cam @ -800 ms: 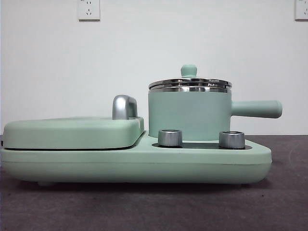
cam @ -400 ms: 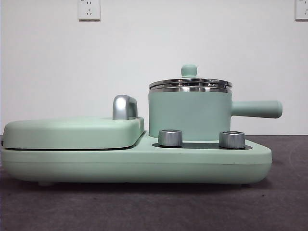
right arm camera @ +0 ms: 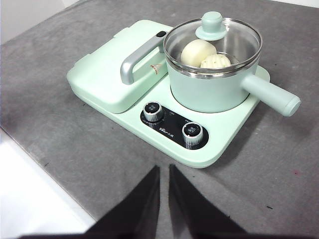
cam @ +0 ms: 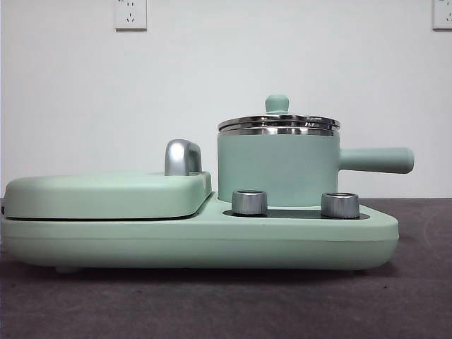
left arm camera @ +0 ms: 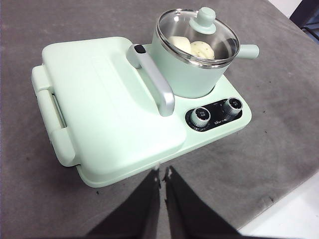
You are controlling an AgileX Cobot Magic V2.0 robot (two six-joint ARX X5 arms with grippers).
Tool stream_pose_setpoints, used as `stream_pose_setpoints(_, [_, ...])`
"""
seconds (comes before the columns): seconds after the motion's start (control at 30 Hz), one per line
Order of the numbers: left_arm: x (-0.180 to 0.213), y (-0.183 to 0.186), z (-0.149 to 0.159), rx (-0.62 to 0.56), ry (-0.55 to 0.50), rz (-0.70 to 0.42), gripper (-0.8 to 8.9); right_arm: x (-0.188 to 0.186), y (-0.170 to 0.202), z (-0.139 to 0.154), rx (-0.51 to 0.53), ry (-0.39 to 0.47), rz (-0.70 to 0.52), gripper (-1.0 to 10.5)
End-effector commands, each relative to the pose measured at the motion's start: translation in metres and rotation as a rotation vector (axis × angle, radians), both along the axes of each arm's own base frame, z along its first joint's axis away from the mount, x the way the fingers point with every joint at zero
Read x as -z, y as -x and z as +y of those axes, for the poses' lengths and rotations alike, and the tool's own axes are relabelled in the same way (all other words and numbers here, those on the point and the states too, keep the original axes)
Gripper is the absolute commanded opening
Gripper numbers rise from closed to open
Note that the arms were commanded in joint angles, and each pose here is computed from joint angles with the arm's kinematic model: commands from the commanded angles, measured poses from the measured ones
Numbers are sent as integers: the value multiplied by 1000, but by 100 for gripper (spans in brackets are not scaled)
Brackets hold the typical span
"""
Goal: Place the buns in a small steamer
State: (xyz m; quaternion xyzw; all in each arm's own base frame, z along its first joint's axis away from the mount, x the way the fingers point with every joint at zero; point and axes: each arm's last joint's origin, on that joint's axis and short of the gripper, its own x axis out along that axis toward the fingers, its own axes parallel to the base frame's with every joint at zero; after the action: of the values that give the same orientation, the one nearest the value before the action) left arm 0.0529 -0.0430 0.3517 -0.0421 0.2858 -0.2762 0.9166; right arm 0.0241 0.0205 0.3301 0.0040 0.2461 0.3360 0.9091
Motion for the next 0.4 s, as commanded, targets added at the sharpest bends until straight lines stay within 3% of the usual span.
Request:
stream_pose_setpoints(0.03, [-4, 0, 0, -4, 17, -15, 21, -3, 0, 0, -7, -5, -18, 27])
stream_pose_setpoints(0.27, [-5, 5, 6, -27, 38, -40, 21, -3, 0, 0, -7, -5, -17, 27])
stream_pose_setpoints(0.4, [0, 6, 13, -120, 63, -78, 21, -3, 0, 0, -7, -5, -18, 27])
